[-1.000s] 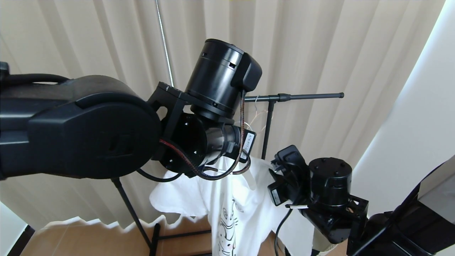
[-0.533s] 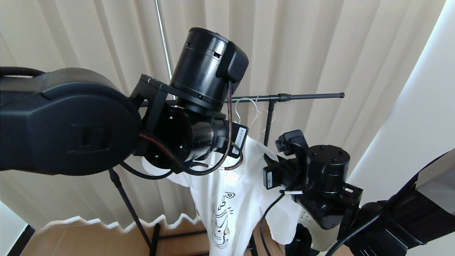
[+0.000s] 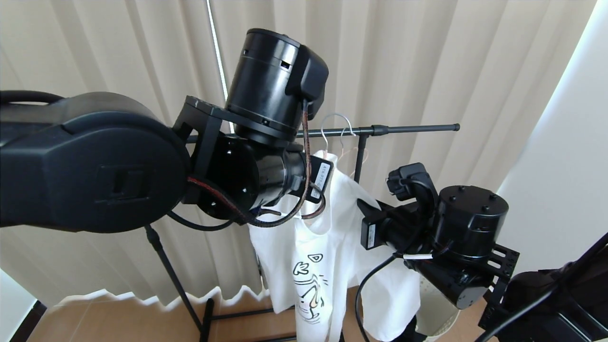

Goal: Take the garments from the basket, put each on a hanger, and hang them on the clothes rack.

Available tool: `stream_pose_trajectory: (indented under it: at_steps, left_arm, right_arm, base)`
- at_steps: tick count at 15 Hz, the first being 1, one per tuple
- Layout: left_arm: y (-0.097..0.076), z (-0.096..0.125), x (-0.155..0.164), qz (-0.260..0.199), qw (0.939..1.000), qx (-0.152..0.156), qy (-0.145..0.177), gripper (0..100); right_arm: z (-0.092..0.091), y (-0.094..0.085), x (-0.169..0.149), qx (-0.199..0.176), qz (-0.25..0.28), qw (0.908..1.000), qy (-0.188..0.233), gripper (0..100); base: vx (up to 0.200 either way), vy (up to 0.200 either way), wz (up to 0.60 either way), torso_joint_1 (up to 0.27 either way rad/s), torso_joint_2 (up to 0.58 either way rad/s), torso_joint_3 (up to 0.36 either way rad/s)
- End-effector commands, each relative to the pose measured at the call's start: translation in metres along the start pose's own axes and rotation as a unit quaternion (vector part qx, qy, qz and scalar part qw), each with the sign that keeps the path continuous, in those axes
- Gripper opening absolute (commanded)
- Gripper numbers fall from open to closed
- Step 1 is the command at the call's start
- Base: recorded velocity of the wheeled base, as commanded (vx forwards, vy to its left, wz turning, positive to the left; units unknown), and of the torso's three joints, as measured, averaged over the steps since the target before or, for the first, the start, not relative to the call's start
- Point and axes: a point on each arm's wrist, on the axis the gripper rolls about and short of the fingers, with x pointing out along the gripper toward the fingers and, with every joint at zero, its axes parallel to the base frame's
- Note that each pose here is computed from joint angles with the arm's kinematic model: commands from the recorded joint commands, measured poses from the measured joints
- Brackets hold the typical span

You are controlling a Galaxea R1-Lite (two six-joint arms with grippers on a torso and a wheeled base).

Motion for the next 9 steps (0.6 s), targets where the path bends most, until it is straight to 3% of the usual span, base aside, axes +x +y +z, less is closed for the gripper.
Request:
stream_pose_trajectory:
  at_steps: [1,4,5,6,9]
  left_arm:
    - [0.006,0.004,0.006,0.011,0.9997,0.008,-0.022,0]
    - [0.004,0.001,0.011,0.016,0.9974,0.035,-0.061,0]
    - [-0.001,-0.01,0.014,0.015,0.9951,0.064,-0.074,0]
    - [-0.001,-0.014,0.01,0.014,0.9936,0.074,-0.085,0]
    - [0.001,-0.019,-0.001,0.013,0.9912,0.089,-0.097,0]
  right_arm:
    - [0.003,0.002,-0.01,0.0,0.016,0.9999,-0.003,0]
    - [0.003,0.004,-0.012,-0.008,0.021,0.9997,-0.002,0]
    - [0.004,0.004,-0.011,-0.007,0.021,0.9997,-0.005,0]
    - [0.006,0.005,-0.009,-0.006,0.021,0.9997,-0.008,0]
    - [0.007,0.006,-0.006,-0.005,0.019,0.9997,-0.011,0]
  base:
    - [0.0,0.0,0.0,0.0,0.0,0.0]
    - [0.0,0.0,0.0,0.0,0.0,0.0]
    - [0.0,0.0,0.0,0.0,0.0,0.0]
    - [0.0,0.0,0.0,0.0,0.0,0.0]
    - [0.0,0.0,0.0,0.0,0.0,0.0]
